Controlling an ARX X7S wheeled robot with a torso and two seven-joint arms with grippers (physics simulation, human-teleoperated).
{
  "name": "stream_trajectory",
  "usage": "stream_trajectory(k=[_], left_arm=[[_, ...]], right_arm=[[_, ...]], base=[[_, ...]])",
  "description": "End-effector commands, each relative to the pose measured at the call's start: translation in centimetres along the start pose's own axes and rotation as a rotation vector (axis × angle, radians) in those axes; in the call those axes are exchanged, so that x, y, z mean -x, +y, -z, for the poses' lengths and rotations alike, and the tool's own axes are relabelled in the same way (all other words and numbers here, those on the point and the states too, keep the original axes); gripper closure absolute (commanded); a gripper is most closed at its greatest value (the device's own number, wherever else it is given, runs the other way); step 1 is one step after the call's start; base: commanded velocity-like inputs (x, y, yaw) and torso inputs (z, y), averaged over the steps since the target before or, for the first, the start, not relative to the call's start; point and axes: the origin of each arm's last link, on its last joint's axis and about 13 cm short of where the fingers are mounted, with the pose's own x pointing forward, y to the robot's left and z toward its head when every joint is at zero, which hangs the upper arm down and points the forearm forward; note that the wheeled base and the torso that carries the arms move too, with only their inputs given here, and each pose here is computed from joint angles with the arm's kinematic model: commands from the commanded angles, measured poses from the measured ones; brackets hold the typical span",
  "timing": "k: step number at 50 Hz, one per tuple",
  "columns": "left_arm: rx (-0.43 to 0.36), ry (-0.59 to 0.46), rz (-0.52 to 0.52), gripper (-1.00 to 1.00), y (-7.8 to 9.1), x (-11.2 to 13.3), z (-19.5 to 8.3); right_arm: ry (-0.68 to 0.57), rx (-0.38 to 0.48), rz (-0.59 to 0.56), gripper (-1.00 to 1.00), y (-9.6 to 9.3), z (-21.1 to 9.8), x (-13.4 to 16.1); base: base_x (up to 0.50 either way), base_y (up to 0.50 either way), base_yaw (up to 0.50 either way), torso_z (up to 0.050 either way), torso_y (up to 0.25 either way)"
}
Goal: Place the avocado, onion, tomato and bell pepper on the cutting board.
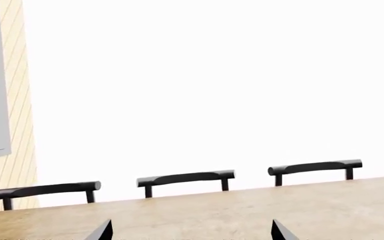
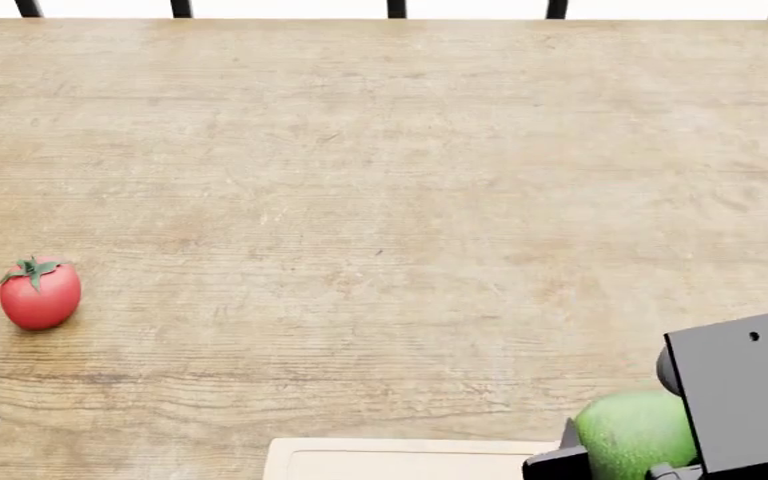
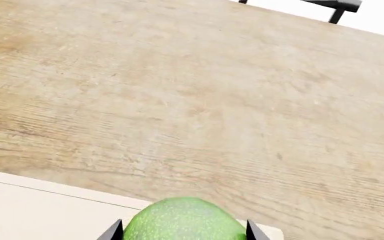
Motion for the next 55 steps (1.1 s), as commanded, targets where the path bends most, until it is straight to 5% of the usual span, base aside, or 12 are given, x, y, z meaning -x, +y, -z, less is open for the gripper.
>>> stream_trajectory(k=[1, 12, 13, 40, 45, 48, 55], left_arm=[[-0.002, 0.006, -0.001, -1.0, 0.1, 0.3, -0.1], [-0.004, 0.008, -0.002, -1.0, 0.1, 0.3, -0.1], [-0.004, 0.008, -0.001, -1.0, 0.1, 0.3, -0.2], [0.009, 0.02, -0.003, -1.0, 0.2, -0.1, 0.7], [0.023, 0.123, -0.009, -1.0, 0.3, -0.4, 0.6], [0.218, 0.22, -0.036, -1.0, 0.6, -1.0, -0.4], [0.182, 0.44, -0.076, -1.0, 1.3, -2.2, -0.5]], right_arm=[[0.06, -0.003, 0.005, 1.0, 0.2, 1.7, -1.4], [0.07, -0.011, -0.007, 1.0, 0.3, 2.0, -1.8], [0.061, -0.013, -0.008, -1.0, 0.3, 1.8, -1.7], [-0.368, 0.043, 0.041, -1.0, -0.1, -6.2, 6.1], [-0.391, 0.017, 0.083, -1.0, -0.7, -7.1, 5.4], [-0.4, -0.008, 0.101, -1.0, -0.8, -7.4, 5.1], [-0.408, -0.028, 0.084, -1.0, -0.6, -7.0, 3.6]], base=[[0.0, 0.0, 0.0, 0.0, 0.0], [0.0, 0.0, 0.0, 0.0, 0.0], [0.0, 0.0, 0.0, 0.0, 0.0], [0.0, 0.0, 0.0, 0.0, 0.0], [0.0, 0.0, 0.0, 0.0, 0.0], [0.0, 0.0, 0.0, 0.0, 0.0], [0.0, 0.0, 0.0, 0.0, 0.0]])
